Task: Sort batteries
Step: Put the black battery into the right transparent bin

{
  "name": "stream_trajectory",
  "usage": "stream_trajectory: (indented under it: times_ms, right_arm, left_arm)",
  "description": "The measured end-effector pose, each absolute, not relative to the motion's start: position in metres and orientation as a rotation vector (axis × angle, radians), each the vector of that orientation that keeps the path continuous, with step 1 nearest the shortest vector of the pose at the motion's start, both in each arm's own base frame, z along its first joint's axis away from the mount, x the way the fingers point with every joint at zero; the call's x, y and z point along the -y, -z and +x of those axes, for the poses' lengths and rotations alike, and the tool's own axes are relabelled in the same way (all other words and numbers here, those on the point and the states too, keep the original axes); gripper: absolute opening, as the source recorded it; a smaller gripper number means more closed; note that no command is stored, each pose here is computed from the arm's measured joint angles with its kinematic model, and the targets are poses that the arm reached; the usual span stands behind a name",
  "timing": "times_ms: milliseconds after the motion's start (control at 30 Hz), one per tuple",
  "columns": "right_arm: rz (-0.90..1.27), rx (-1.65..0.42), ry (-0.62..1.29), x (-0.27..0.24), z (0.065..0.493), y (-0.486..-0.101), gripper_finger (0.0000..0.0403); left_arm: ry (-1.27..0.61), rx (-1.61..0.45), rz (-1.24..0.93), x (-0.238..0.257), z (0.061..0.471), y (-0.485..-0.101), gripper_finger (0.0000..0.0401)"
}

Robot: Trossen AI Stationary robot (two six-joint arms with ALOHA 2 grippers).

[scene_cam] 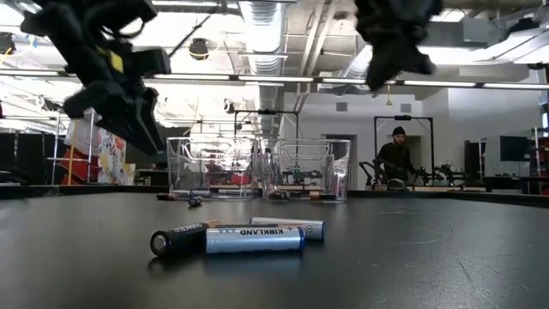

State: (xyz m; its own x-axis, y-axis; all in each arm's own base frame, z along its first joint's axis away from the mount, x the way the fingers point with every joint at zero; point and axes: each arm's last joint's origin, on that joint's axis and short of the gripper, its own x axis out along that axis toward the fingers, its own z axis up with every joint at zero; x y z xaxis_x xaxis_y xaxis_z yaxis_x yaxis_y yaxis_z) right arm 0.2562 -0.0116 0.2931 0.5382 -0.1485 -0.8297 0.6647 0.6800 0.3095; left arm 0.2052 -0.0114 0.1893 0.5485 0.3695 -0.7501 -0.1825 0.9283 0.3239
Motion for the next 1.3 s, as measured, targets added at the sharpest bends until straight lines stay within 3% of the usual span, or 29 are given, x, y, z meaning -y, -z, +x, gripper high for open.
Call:
stream_trajectory:
  times_ms: [500,1067,1300]
  right_arm:
    - [0.634,-0.942,0.531,0.009,0.229,-0.204,0.0081]
    - [0.508,-1.002,0.457,0.039,0.22,-0.19,0.0082]
    - [0.495,-1.0,0.474,0.048,0.218,-0.19,0.0082]
  left_arm:
    - [-0.447,-1.017,0.075,-0.025,0.226,-0.16,0.016]
    - [-0.501,-0.993,0.023,-0.029,0.242,-0.14,0.016]
    - [-0.549,-0.966,-0.154,-0.025,0.241,-0.139,0.016]
